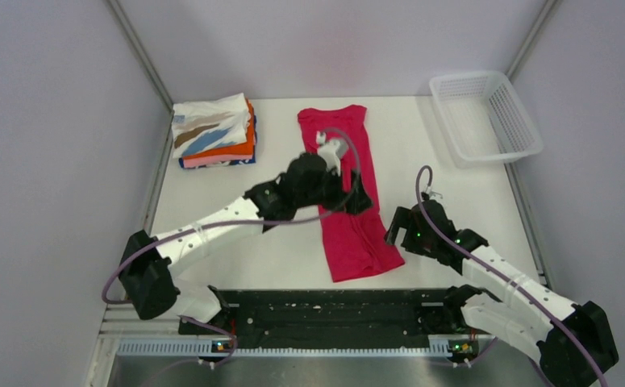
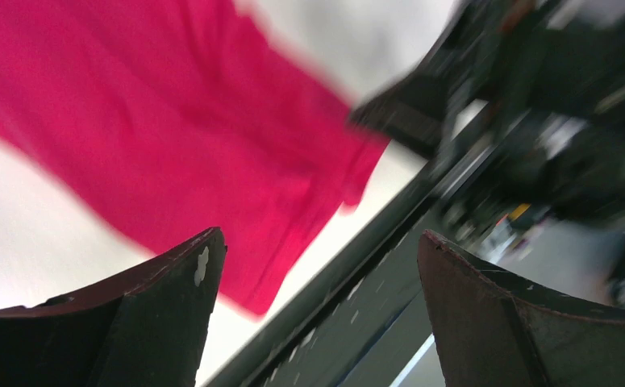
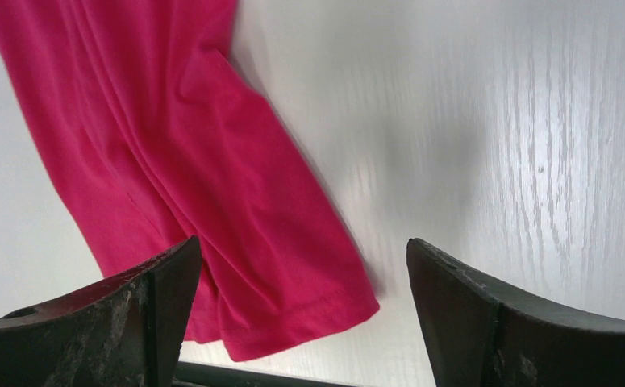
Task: Fold and stack the t-shirts
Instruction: Rotate the tshirt 90 degrees, then grab the bottom of the folded rectangular tshirt with both arms
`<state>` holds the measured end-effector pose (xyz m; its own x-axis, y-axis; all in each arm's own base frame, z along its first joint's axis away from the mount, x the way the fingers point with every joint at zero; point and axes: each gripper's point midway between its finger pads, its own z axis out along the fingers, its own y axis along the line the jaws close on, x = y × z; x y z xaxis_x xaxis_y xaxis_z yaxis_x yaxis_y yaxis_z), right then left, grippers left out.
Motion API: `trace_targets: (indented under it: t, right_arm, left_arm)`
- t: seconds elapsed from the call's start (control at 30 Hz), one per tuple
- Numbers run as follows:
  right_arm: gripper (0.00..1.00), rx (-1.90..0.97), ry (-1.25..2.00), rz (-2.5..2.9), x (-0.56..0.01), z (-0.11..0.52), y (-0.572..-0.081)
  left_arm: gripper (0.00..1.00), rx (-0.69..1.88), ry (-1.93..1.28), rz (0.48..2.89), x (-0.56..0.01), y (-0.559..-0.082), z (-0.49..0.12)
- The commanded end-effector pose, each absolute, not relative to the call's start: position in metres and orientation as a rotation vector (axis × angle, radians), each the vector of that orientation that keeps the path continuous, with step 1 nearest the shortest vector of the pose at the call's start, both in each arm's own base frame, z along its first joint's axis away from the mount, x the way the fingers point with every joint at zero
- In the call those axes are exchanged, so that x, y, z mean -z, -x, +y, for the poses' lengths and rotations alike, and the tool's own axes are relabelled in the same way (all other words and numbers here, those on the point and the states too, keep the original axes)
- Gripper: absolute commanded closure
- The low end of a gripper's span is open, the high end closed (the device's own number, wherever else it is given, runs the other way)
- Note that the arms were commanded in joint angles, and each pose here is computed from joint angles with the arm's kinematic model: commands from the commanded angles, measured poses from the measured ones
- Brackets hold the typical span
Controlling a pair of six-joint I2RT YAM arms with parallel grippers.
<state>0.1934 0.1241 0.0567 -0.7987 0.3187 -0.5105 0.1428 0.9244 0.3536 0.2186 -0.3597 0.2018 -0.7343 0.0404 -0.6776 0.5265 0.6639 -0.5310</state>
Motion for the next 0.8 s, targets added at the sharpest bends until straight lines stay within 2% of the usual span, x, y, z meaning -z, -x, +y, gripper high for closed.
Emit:
trace_targets:
  t: [0.0, 0.13, 0.27, 0.4, 0.77]
  right_arm:
    - [0.12, -0.456, -0.365, 2.525, -0.052, 0.125, -0.180]
    - [0.22, -0.460, -0.400, 2.522, -0.047, 0.123, -0.176]
    - [0.32, -0.465, -0.412, 2.527, -0.042, 0.123, -0.175]
    - [0.43, -0.468, -0.425, 2.526, -0.038, 0.124, -0.176]
    - [0.53, -0.443, -0.440, 2.592, -0.017, 0.123, -0.168]
  left_arm:
    - [0.08, 0.705, -0.521, 2.462, -0.118, -0.164, -0.315]
    - [0.13, 0.758, -0.629, 2.525, -0.090, -0.130, -0.321]
    - [0.31, 0.713, -0.756, 2.566, -0.070, -0.117, -0.333]
    - [0.39, 0.594, -0.801, 2.611, -0.054, -0.119, -0.333]
    - [0.49, 0.590, -0.826, 2.656, -0.027, -0.116, -0.339]
